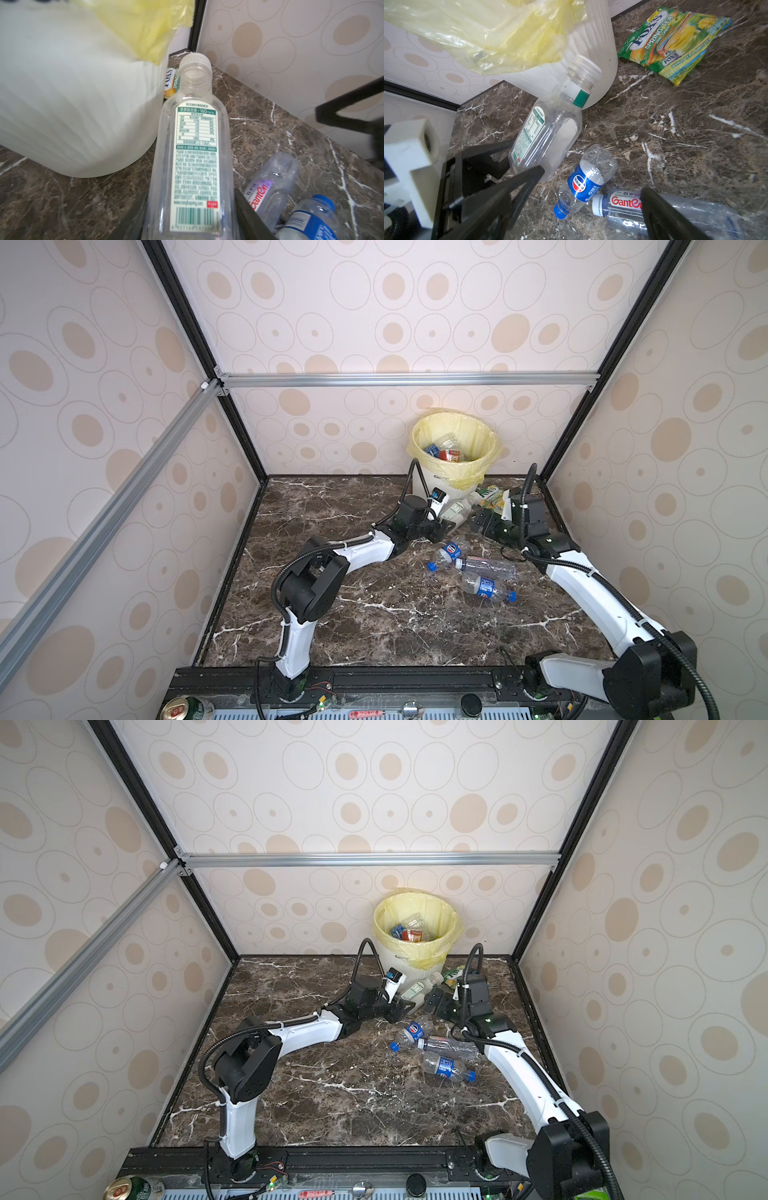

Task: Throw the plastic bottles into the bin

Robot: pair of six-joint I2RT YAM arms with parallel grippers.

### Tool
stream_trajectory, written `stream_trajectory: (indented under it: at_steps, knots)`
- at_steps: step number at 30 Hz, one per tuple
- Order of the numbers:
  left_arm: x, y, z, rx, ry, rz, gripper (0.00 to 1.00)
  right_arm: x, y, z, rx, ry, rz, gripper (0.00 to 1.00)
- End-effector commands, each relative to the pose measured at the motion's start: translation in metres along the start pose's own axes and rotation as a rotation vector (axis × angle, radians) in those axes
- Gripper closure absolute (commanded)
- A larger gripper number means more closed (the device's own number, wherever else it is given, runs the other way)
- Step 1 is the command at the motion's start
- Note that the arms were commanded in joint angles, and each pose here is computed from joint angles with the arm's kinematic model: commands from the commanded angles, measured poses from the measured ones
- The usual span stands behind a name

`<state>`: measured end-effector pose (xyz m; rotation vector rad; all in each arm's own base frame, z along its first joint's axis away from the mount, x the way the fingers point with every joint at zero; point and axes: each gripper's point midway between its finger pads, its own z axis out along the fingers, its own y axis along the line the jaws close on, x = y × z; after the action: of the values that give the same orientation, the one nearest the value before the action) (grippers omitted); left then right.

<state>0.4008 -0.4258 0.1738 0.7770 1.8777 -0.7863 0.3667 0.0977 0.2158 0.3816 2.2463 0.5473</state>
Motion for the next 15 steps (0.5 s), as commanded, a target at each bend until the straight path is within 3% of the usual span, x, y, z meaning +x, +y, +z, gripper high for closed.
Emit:
stream_trajectory:
  at_steps: [1, 15]
  knots:
    - [-0.023, -0.034, -0.014, 0.075, -0.057, -0.016, 0.54, -0.008, 0.009, -0.004, -0.060, 0.009, 0.106, 0.00]
    - [-0.058, -0.093, -0.044, 0.189, -0.168, -0.039, 0.54, -0.008, 0.010, 0.000, -0.142, 0.017, 0.263, 0.05]
